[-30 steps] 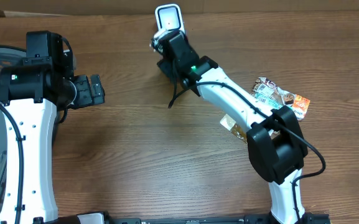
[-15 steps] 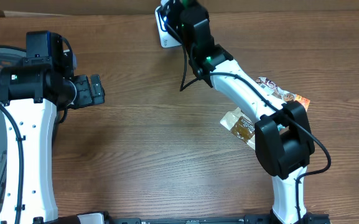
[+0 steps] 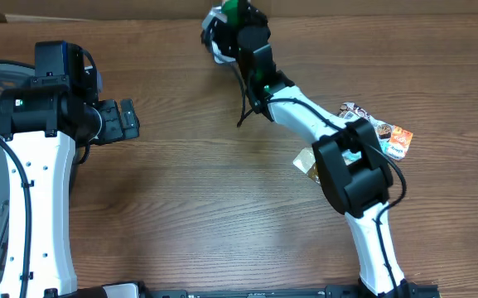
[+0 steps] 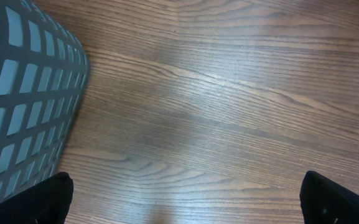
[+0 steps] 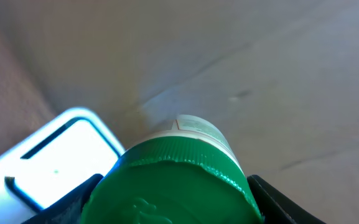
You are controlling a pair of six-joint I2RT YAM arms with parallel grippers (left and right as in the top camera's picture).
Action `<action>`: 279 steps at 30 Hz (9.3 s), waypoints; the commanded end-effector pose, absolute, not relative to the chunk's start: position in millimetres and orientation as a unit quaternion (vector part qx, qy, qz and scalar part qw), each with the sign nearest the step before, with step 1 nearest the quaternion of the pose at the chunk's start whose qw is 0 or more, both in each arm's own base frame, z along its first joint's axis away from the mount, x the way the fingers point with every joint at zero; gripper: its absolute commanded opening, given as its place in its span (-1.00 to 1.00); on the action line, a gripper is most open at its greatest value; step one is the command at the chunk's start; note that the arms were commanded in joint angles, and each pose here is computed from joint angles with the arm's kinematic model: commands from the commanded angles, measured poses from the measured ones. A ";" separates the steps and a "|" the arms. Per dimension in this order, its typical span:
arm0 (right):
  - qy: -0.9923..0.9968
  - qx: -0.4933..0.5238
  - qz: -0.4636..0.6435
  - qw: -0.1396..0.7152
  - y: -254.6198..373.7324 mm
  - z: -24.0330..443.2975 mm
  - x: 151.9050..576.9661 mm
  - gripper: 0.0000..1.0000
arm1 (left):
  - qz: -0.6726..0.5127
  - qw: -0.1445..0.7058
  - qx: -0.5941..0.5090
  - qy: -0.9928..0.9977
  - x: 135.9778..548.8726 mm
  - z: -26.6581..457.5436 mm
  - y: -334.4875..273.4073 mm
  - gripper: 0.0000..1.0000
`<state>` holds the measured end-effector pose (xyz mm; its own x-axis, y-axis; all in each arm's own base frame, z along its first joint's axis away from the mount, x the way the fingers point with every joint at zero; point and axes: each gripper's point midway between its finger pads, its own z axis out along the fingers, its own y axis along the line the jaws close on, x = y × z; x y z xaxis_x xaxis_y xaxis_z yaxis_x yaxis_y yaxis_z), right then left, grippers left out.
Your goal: Scan the item barcode
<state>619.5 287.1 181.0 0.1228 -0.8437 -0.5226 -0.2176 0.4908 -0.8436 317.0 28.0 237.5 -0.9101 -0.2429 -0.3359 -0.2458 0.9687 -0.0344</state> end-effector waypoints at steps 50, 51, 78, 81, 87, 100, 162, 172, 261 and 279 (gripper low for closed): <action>0.927 -0.301 0.175 0.141 311.4 157.0 337.9 -0.04 | 0.001 0.175 -0.123 0.977 318.6 239.8 28.1 0.99; 0.933 -0.295 0.167 0.120 301.9 149.5 333.3 -0.03 | 0.001 0.175 -0.123 0.977 318.6 239.8 28.1 0.99; 0.997 -0.016 0.065 0.049 61.8 45.0 379.7 -0.09 | 0.001 0.175 -0.123 0.977 318.6 239.8 28.1 0.99; 0.997 -0.014 0.065 0.041 59.9 44.7 375.9 0.04 | 0.001 0.175 -0.123 0.977 318.6 239.8 28.1 0.99; 0.997 -0.013 0.073 0.016 63.2 45.7 364.1 1.00 | 0.001 0.175 -0.123 0.977 318.6 239.8 28.1 0.99; 0.987 -0.028 0.110 0.112 77.1 154.0 375.7 1.00 | 0.001 0.175 -0.123 0.977 318.6 239.8 28.1 0.99; 0.725 -0.061 0.174 0.664 67.6 178.0 235.0 1.00 | 0.001 0.175 -0.123 0.977 318.6 239.8 28.1 0.99; 0.715 -0.063 0.175 0.674 67.8 173.4 234.4 1.00 | 0.001 0.175 -0.123 0.977 318.6 239.8 28.1 0.99; 0.715 -0.063 0.175 0.674 67.8 173.4 234.4 1.00 | -0.015 0.629 -0.078 0.773 234.8 144.7 14.4 0.99; 0.715 -0.063 0.175 0.674 67.8 173.4 234.4 1.00 | -0.015 0.630 -0.078 0.773 234.8 144.8 14.6 0.99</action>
<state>234.9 68.5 168.9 -0.1037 0.1463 -0.9838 -0.3240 0.9302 0.1725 234.7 14.0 148.5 -0.1946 -0.1482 -0.9696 -0.1039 0.9861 -0.1298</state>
